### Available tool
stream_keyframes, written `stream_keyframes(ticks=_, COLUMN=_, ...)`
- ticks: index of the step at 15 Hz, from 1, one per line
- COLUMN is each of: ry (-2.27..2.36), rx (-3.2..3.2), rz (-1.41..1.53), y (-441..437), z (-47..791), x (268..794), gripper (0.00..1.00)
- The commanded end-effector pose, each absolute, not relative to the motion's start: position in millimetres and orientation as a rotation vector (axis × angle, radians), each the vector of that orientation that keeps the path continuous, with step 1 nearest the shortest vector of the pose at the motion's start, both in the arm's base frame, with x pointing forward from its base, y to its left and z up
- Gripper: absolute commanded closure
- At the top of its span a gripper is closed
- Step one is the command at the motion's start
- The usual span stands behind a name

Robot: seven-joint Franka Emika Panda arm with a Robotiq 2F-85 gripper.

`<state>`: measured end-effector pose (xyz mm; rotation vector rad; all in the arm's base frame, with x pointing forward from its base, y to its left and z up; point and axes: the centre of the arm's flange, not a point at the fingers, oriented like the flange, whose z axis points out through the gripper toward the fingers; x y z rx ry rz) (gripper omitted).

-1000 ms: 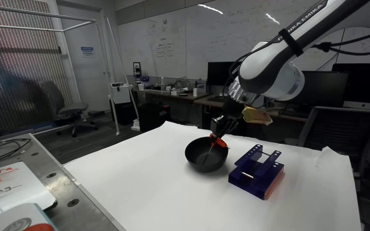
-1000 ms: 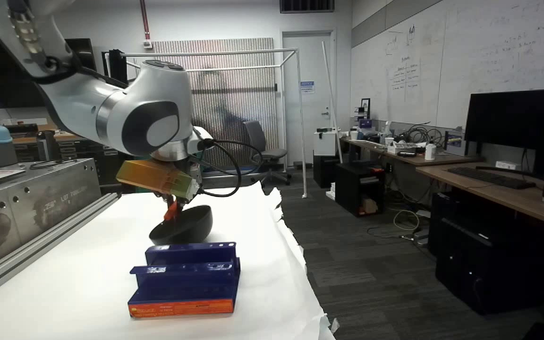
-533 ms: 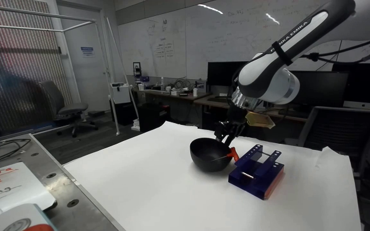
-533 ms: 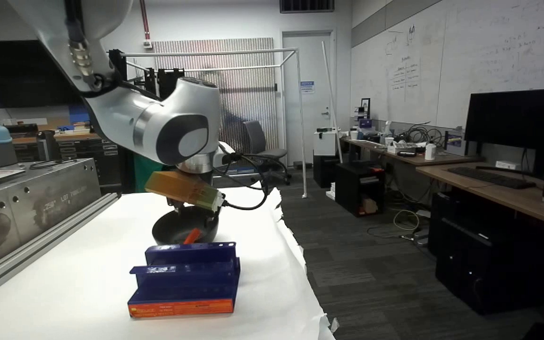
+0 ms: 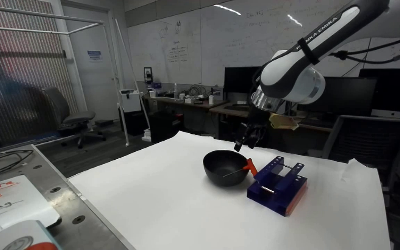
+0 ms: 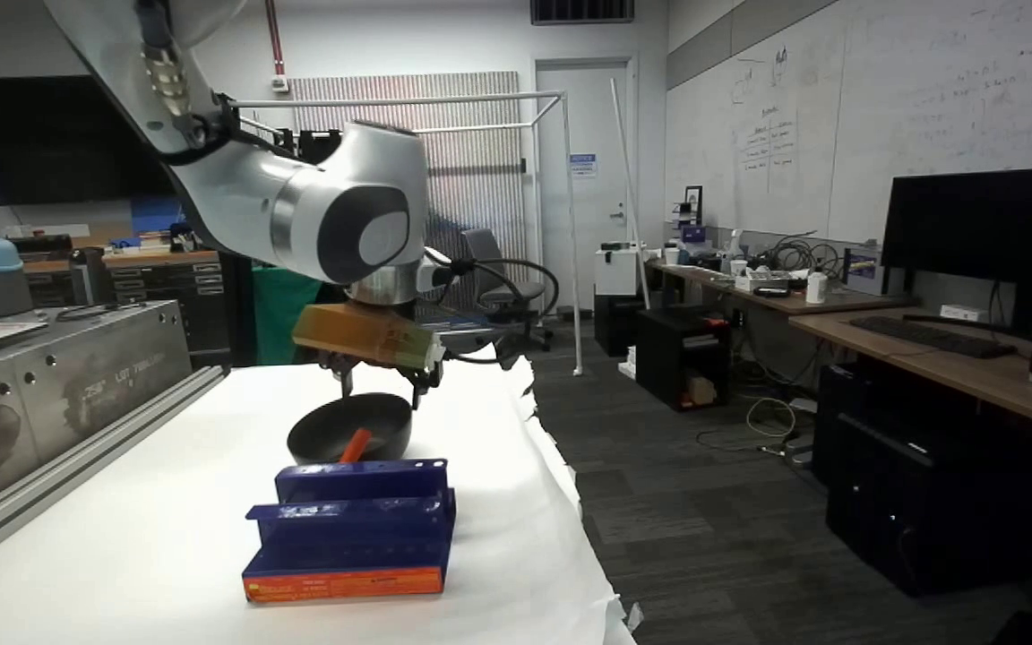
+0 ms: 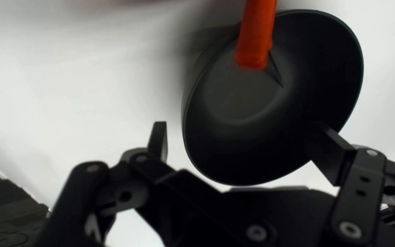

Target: Put the red object in the bowl

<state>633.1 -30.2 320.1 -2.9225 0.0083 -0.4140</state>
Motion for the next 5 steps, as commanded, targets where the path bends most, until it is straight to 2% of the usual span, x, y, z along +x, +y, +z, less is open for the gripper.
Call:
stream_keyframes(ticks=1, ry=-0.071, rx=-3.029, rz=-0.356, y=-11.9, z=384.6, x=612.0, gripper=0.00)
stream_keyframes(ticks=5, ry=-0.073, rx=-3.150, rz=-0.152, y=3.8, z=435.0, x=583.2, gripper=0.00)
